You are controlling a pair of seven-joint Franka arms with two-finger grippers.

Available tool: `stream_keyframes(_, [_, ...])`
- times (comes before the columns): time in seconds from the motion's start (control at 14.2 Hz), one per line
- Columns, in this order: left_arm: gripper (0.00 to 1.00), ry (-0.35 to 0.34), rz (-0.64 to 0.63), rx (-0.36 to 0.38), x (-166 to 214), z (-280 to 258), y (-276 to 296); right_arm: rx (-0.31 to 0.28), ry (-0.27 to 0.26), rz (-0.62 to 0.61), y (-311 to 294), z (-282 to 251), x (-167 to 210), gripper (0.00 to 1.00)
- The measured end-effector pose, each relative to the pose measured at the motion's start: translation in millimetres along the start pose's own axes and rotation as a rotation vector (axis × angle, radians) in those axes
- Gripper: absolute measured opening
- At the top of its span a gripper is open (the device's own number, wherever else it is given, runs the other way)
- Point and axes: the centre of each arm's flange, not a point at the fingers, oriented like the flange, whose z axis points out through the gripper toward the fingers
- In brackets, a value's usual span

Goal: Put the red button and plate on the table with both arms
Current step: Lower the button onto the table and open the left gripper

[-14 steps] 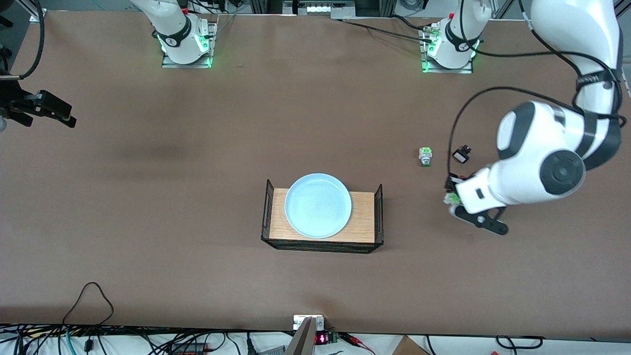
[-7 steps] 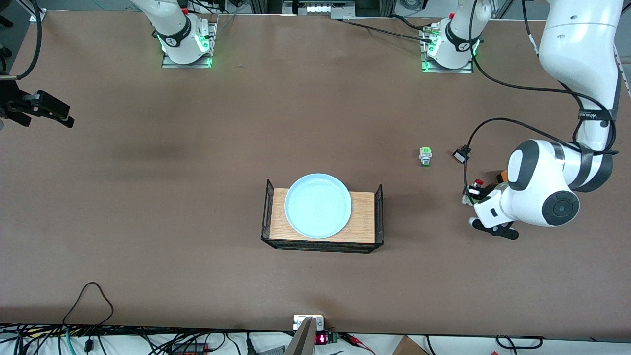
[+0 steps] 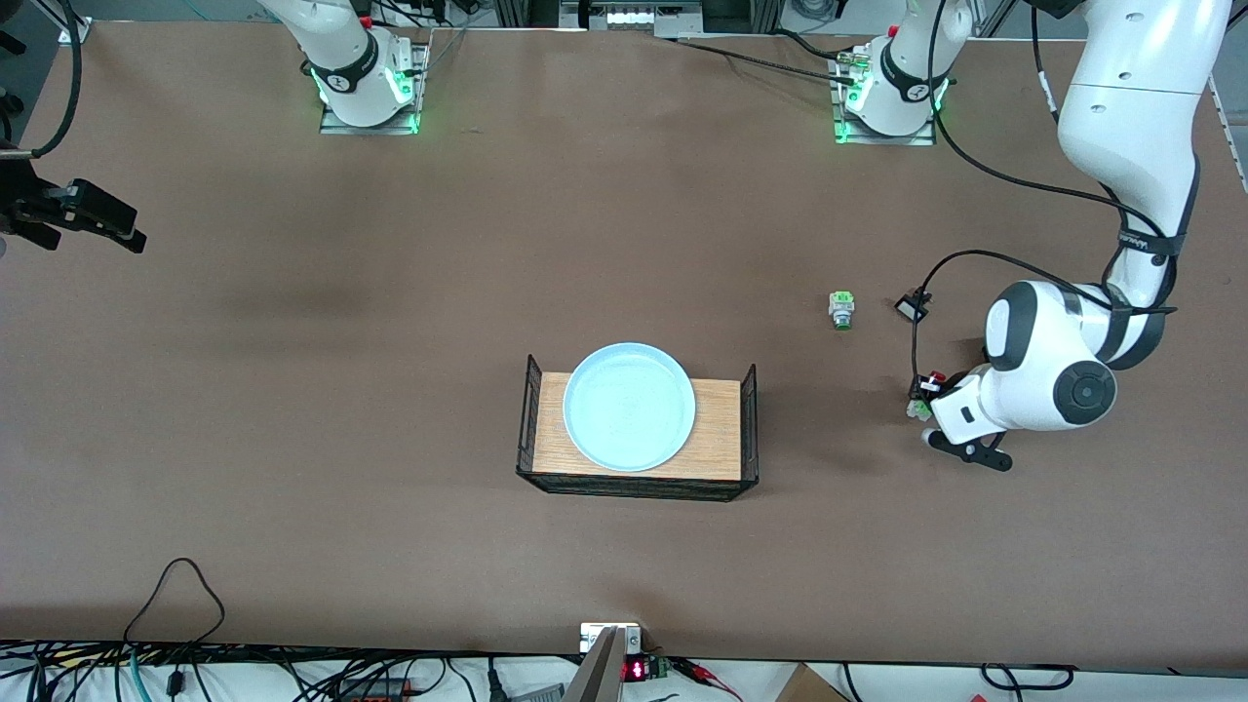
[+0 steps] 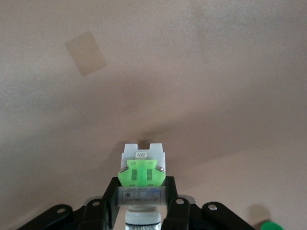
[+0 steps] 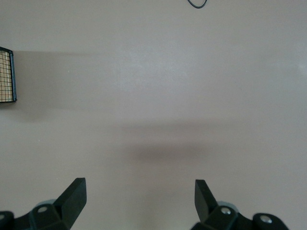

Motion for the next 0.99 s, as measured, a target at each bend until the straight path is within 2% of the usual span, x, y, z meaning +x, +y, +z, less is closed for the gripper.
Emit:
stream_keyframes(0.28, [0.41, 0.019, 0.001, 0.005, -4, 8, 2, 0.002, 0.002, -0.006, -4, -1, 0, 1.00])
stream_keyframes(0.42, [0.53, 0.012, 0.004, 0.002, -5, 12, 2, 0.029, 0.000, -0.011, -10, 0, 0, 1.00])
stream_keyframes(0.56, [0.74, 0.004, 0.012, -0.001, -7, 15, 4, 0.061, -0.010, -0.004, -19, 4, 0, 1.00])
stream_keyframes(0.77, [1.00, -0.007, 0.019, -0.007, -6, 11, 9, 0.069, -0.026, 0.121, -55, 7, -1, 1.00])
stream_keyframes(0.99, [1.00, -0.032, 0.023, -0.007, -7, -22, 12, 0.065, -0.047, 0.249, -121, 12, -8, 1.00])
